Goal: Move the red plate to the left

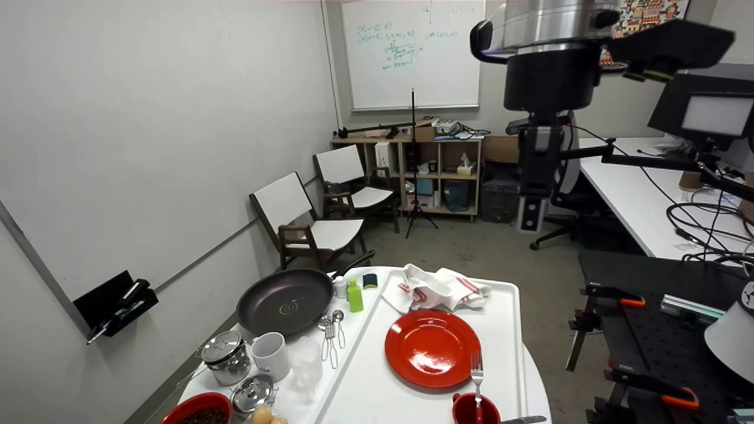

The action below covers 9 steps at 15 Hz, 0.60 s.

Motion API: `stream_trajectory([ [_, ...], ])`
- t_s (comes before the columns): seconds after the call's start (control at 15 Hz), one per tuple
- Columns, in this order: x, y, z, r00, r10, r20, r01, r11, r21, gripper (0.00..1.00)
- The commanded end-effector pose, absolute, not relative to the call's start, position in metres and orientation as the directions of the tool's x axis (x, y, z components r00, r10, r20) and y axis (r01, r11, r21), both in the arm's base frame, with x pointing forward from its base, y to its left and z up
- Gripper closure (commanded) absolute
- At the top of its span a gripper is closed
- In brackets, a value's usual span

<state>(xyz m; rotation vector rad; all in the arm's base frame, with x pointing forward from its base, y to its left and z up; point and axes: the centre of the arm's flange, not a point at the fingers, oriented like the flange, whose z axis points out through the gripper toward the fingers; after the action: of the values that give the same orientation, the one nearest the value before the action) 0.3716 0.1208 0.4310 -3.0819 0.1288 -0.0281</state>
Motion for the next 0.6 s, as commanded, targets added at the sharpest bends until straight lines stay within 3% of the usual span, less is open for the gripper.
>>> stream_trajectory([
  [0.0, 0.412, 0.094, 0.423, 0.991, -0.127, 0.033, -0.126, -0.991, -0.039, 0.0],
  [0.53, 0.475, 0.017, 0.406, 0.97, -0.24, 0.045, -0.238, -0.97, -0.044, 0.0],
])
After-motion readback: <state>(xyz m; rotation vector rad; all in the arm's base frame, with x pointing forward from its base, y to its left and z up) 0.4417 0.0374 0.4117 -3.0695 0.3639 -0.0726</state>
